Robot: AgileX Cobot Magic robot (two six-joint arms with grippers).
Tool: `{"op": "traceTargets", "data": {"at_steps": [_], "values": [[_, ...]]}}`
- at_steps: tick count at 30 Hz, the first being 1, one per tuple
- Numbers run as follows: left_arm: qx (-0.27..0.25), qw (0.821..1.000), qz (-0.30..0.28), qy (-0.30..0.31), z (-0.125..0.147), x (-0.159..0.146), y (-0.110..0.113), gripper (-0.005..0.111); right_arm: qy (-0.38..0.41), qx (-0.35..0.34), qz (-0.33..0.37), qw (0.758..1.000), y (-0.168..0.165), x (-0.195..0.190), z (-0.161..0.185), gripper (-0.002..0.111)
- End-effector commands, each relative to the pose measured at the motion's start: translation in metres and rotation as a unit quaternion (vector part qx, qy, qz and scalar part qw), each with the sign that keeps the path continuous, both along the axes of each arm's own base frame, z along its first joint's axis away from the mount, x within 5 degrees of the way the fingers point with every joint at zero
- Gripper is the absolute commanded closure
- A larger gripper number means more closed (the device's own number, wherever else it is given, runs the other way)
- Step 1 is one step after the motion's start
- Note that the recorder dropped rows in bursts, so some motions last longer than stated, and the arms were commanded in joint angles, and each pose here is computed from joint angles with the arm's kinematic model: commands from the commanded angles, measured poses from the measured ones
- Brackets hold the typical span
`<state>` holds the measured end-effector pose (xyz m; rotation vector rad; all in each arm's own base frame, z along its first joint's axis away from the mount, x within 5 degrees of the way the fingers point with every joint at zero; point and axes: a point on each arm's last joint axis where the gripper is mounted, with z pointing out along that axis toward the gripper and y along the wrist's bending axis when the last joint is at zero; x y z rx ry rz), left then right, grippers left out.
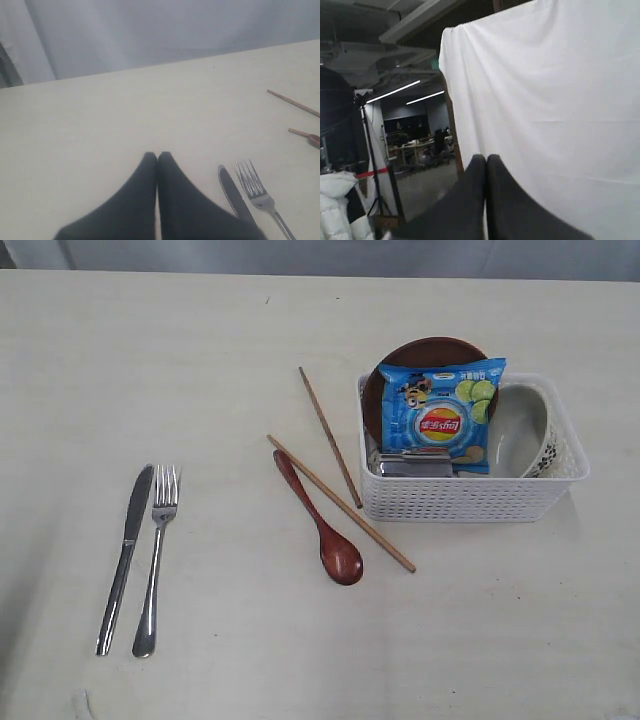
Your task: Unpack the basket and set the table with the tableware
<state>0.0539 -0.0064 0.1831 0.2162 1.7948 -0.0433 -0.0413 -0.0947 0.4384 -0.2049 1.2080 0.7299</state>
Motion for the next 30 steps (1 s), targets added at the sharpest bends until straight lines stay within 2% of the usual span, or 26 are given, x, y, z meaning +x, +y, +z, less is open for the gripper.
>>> {"op": "traceTargets", "data": {"at_steps": [1,6,9,13,16,19,27,30], "values": [[0.000,1.000,0.001,-0.003,0.001,0.000,0.000,0.107,-0.036,-0.010,-0.045,0.998,-0.010,-0.001,-0.007,0.109],[0.000,1.000,0.001,-0.003,0.001,0.000,0.000,0.107,-0.047,-0.032,-0.069,0.996,-0.008,0.006,-0.010,0.109],[0.000,1.000,0.001,-0.003,0.001,0.000,0.000,0.107,-0.064,-0.067,-0.086,0.992,0.002,0.011,-0.016,0.109],[0.000,1.000,0.001,-0.003,0.001,0.000,0.000,0.107,-0.096,-0.160,-0.105,0.977,0.026,0.016,-0.031,0.109],[0.000,1.000,0.001,-0.003,0.001,0.000,0.000,0.107,-0.140,-0.244,-0.120,0.952,0.052,0.019,-0.046,0.109],[0.000,1.000,0.001,-0.003,0.001,0.000,0.000,0.107,-0.156,-0.285,-0.139,0.936,0.068,0.023,-0.058,0.109],[0.000,1.000,0.001,-0.003,0.001,0.000,0.000,0.107,-0.103,-0.298,-0.180,0.932,0.096,0.048,-0.101,0.109],[0.000,1.000,0.001,-0.003,0.001,0.000,0.000,0.107,-0.036,-0.295,-0.192,0.935,0.103,0.065,-0.135,0.109]]}}
